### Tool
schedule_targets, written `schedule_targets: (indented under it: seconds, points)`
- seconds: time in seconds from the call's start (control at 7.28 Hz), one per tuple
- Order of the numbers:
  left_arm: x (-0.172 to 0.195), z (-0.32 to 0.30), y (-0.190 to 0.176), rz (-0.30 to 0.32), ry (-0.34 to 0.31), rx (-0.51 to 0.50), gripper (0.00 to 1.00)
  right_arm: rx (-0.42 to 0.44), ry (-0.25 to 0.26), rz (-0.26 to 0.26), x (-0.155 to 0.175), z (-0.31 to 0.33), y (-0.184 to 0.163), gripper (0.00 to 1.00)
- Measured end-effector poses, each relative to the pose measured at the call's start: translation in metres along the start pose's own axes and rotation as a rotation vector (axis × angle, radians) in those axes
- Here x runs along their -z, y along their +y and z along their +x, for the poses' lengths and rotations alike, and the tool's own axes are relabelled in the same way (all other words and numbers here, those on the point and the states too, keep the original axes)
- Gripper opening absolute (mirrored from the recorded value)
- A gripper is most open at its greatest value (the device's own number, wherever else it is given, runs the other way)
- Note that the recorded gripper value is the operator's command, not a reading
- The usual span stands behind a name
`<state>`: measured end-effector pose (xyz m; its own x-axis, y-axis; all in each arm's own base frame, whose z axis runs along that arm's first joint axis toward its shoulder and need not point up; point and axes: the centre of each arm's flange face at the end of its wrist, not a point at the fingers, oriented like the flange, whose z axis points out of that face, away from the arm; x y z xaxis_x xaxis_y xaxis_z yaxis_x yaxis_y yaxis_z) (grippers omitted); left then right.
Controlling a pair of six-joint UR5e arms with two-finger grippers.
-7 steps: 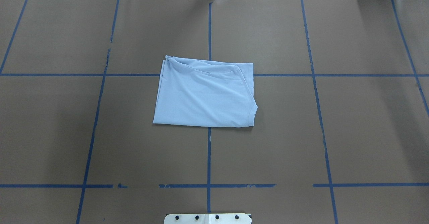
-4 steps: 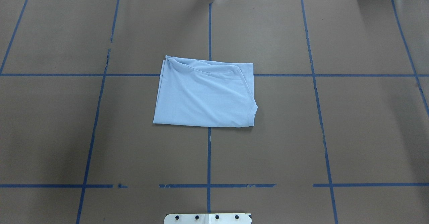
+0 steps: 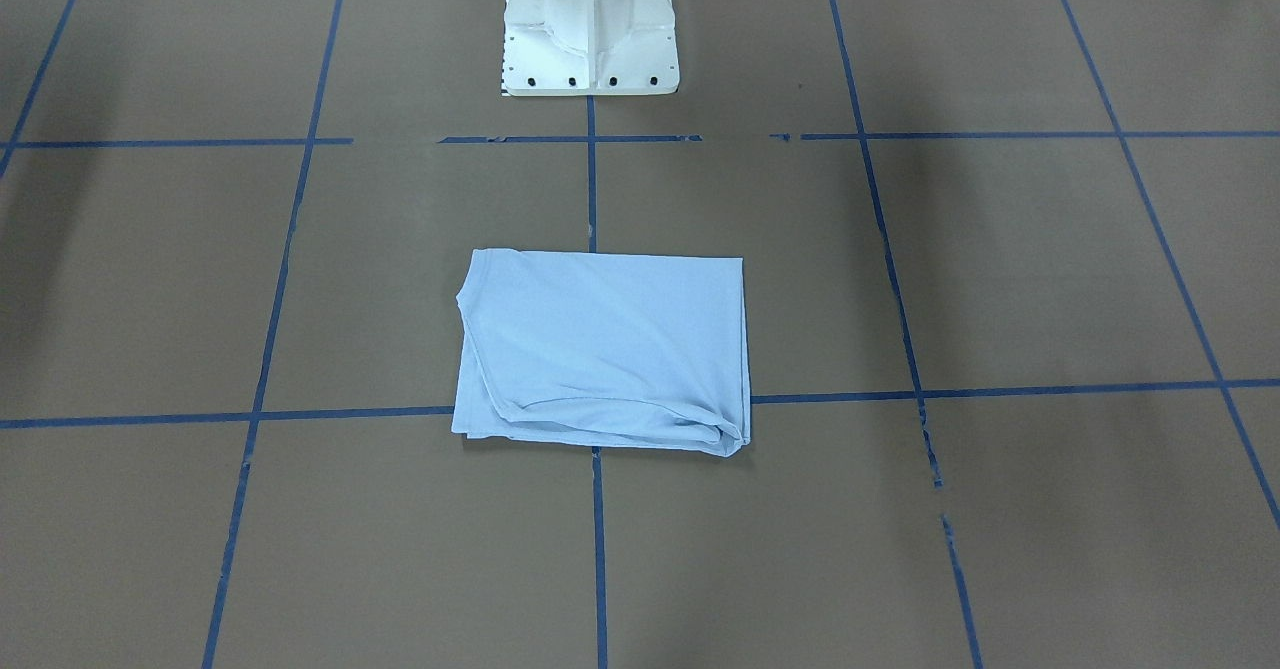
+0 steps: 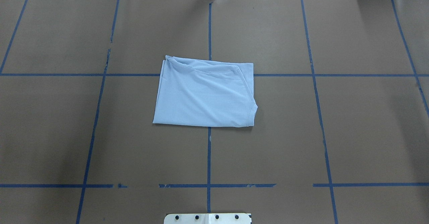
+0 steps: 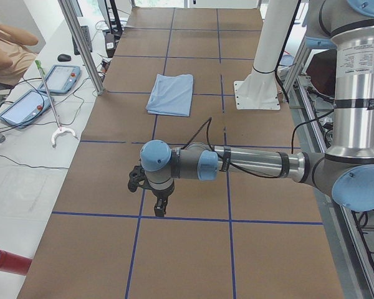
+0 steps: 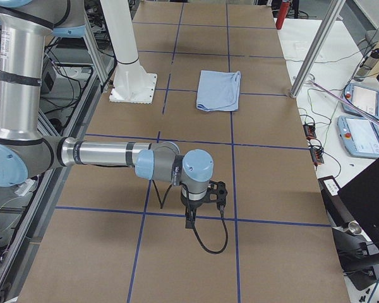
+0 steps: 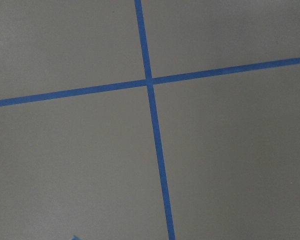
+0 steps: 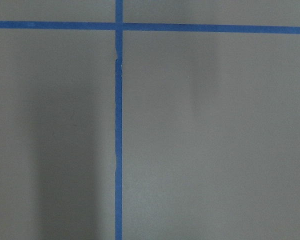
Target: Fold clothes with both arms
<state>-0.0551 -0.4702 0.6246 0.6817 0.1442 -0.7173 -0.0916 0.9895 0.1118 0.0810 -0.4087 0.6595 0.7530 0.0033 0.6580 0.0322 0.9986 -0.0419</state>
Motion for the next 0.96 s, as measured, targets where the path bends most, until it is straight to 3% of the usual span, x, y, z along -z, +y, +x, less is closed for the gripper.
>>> schedule_targets:
  seconds: [0.96]
  points:
    - [-0.0049,-0.0065,-0.0022,-0.004,-0.014,0.001,1.0,0.002,0.0,0.0,-0.0024,0.0012,0.0005,1.0]
